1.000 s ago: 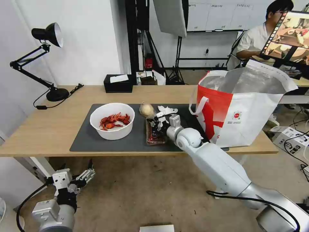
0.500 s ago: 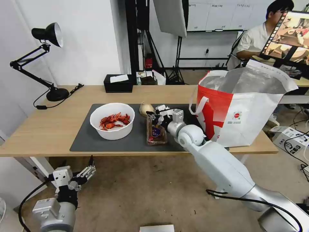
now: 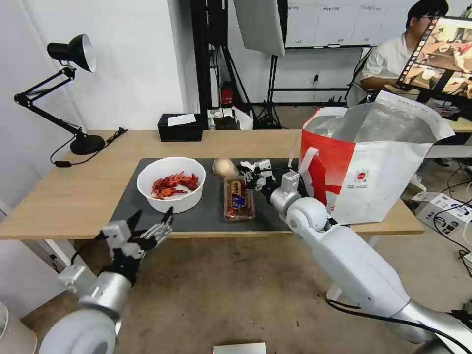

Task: Pick up the trash from the table and place it into the takeout bag.

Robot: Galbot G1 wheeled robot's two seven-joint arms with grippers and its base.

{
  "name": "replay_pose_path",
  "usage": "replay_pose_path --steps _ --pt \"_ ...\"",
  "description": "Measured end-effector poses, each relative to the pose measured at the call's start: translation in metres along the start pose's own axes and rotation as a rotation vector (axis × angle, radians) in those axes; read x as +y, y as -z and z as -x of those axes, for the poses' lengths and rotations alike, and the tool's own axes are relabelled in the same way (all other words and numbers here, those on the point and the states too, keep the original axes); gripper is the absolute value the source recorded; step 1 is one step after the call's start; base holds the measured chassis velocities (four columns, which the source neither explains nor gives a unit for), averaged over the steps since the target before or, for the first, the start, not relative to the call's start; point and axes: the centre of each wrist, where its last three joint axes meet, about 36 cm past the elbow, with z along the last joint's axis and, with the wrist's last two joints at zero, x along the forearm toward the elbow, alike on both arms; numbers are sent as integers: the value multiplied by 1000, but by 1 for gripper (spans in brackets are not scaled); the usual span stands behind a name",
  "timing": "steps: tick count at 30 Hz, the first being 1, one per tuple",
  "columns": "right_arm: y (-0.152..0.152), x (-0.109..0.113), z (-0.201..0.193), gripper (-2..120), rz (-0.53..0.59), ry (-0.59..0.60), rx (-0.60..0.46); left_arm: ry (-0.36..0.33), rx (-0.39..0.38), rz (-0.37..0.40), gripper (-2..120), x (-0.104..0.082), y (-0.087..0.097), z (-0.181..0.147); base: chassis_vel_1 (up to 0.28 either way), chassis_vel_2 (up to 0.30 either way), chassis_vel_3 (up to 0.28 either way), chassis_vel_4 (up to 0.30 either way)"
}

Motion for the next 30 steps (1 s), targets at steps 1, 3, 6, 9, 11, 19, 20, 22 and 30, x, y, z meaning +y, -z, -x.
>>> replay_pose_path --steps 1,3,6,9,11,19,20,22,30 --pt "0 1 2 0 -2 15 -3 -25 18 -29 100 -1 -2 3 0 0 0 0" --pt "-3 3 4 0 3 45 -6 -73 54 -75 95 -2 -8 16 0 0 0 0" --pt "-4 3 4 0 5 55 -6 -110 83 -131 85 1 -15 33 0 0 0 0" --pt "-4 3 5 0 6 58 -4 -145 99 -198 74 4 -18 51 0 0 0 0" --pt "-3 3 5 0 4 59 -3 -155 104 -209 69 6 -18 60 0 0 0 0" --pt "1 -2 6 0 -3 46 -4 -194 122 -207 56 14 -21 87 0 0 0 0" --pt "2 -3 7 0 -2 44 -3 -197 126 -206 61 16 -22 90 0 0 0 0" --pt "2 -4 8 0 -3 43 -1 -199 129 -211 67 16 -22 93 0 0 0 0" --pt "0 -6 11 0 1 39 8 -214 144 -236 95 15 -27 109 0 0 0 0"
